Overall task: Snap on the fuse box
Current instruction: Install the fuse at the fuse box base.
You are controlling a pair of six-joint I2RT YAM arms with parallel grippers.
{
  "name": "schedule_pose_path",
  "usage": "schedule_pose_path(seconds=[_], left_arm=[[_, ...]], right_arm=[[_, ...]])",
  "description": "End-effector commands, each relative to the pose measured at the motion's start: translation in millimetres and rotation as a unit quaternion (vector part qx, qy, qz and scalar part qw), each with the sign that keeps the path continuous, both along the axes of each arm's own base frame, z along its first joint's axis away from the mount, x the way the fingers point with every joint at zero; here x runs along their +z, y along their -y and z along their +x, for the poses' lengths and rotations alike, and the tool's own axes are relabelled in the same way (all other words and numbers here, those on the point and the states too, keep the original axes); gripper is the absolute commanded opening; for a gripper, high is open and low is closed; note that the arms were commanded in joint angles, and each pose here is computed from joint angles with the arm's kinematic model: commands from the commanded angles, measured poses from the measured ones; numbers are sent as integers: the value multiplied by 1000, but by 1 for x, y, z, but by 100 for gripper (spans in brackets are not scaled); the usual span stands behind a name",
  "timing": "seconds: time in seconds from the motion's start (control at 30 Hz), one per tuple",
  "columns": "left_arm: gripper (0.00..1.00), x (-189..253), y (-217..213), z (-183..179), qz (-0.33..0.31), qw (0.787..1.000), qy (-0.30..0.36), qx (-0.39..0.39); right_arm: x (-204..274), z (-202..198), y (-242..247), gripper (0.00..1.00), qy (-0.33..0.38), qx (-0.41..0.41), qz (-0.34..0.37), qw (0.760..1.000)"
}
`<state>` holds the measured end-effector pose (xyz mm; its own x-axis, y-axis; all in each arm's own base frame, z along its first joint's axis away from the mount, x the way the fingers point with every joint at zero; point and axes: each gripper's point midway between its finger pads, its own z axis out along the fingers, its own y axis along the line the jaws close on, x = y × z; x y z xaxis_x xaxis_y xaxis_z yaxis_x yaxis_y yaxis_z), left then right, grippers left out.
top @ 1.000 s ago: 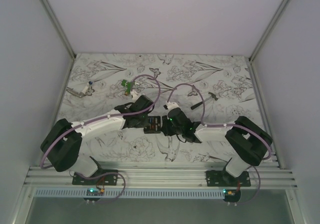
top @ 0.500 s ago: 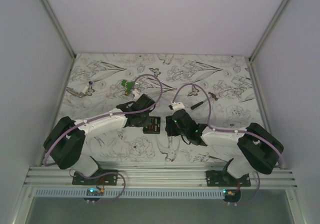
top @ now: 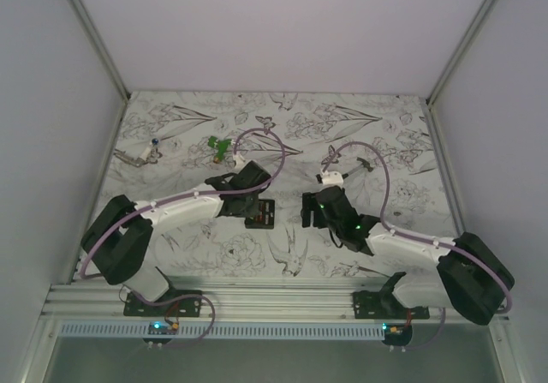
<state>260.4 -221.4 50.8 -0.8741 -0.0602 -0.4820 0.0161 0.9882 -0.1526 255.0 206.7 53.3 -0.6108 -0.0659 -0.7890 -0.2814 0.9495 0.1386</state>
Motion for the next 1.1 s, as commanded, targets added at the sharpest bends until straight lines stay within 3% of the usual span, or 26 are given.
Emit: schedule_pose_path(seconds=[0.0,0.27,1.07], left_arm=[[0,0,-5,0,34,999,2,-3],[0,6,-8,0,60,998,12,-10],[0,-5,-5,-3,93,996,1,-17]], right_arm=[[4,4,15,79,10,-31,-2,999],[5,4,22,90,14,-39,-3,999],[6,4,28,97,18,-47,-8,999]])
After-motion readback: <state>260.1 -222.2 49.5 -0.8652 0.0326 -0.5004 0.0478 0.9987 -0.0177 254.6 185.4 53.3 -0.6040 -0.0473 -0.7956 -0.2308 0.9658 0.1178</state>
